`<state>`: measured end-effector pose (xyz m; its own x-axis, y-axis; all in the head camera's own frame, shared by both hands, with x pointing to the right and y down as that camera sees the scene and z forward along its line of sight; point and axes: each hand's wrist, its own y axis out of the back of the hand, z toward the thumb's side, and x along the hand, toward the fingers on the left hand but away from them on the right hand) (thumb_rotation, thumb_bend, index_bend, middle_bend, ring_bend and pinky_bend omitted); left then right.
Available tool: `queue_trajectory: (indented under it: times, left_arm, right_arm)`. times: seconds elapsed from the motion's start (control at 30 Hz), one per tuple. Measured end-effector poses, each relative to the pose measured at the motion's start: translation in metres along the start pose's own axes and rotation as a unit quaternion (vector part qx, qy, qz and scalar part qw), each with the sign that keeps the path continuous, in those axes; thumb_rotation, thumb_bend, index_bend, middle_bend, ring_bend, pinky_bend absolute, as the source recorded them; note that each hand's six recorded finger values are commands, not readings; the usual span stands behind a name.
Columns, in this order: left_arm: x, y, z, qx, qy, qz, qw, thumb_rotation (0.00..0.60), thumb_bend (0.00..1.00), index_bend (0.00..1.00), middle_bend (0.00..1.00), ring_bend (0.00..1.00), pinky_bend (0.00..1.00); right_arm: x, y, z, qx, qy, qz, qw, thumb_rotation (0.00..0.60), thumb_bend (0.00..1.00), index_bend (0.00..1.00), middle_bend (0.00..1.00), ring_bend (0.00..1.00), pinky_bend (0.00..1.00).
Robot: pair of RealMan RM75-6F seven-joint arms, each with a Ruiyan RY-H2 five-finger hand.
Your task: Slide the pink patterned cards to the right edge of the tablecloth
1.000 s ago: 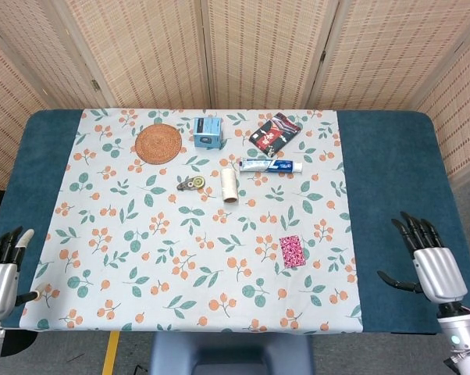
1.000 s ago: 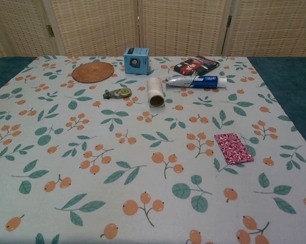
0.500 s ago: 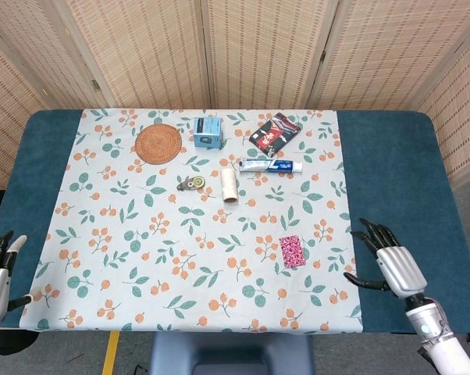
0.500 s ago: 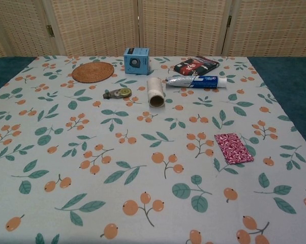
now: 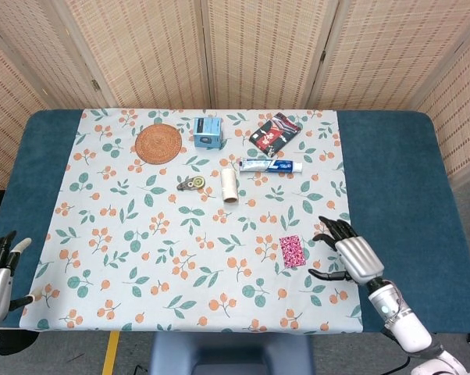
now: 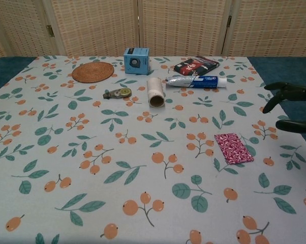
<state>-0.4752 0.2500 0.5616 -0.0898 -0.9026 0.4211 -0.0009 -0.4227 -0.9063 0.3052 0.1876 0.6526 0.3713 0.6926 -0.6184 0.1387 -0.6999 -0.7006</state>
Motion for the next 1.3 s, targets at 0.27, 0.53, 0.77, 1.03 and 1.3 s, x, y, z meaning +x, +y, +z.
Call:
queue_trajectory:
  times: [0.27,0.53,0.77,1.03,1.3]
  left_arm:
    - [0.001,-0.003,0.000,-0.002,-0.002,-0.006,1.0000,0.600,0.17,0.21,0.06,0.09,0.00]
    - [0.000,-0.004,-0.002,-0.004,0.001,-0.007,1.0000,0.600,0.17,0.22,0.06,0.09,0.00]
    - [-0.001,-0.004,-0.004,-0.003,0.003,-0.007,1.0000,0.600,0.17,0.22,0.06,0.09,0.00]
    - [-0.002,-0.004,-0.004,-0.003,0.004,-0.009,1.0000,0.600,0.17,0.23,0.06,0.09,0.00]
    - [-0.004,-0.002,-0.005,-0.002,0.006,-0.007,1.0000,0.600,0.17,0.24,0.06,0.09,0.00]
  right_arm:
    - [-0.020,-0.022,0.012,0.040,0.008,0.031,0.9987,0.134,0.22,0.27,0.02,0.00,0.00]
    - [-0.039,-0.047,0.028,0.060,0.018,0.059,0.9963,0.131,0.22,0.27,0.02,0.00,0.00]
    - [-0.047,-0.057,0.036,0.072,0.026,0.067,0.9948,0.132,0.22,0.27,0.02,0.00,0.00]
    - [-0.050,-0.065,0.037,0.081,0.025,0.074,0.9936,0.128,0.22,0.27,0.02,0.00,0.00]
    - [-0.050,-0.068,0.033,0.083,0.021,0.080,0.9931,0.129,0.21,0.27,0.02,0.00,0.00]
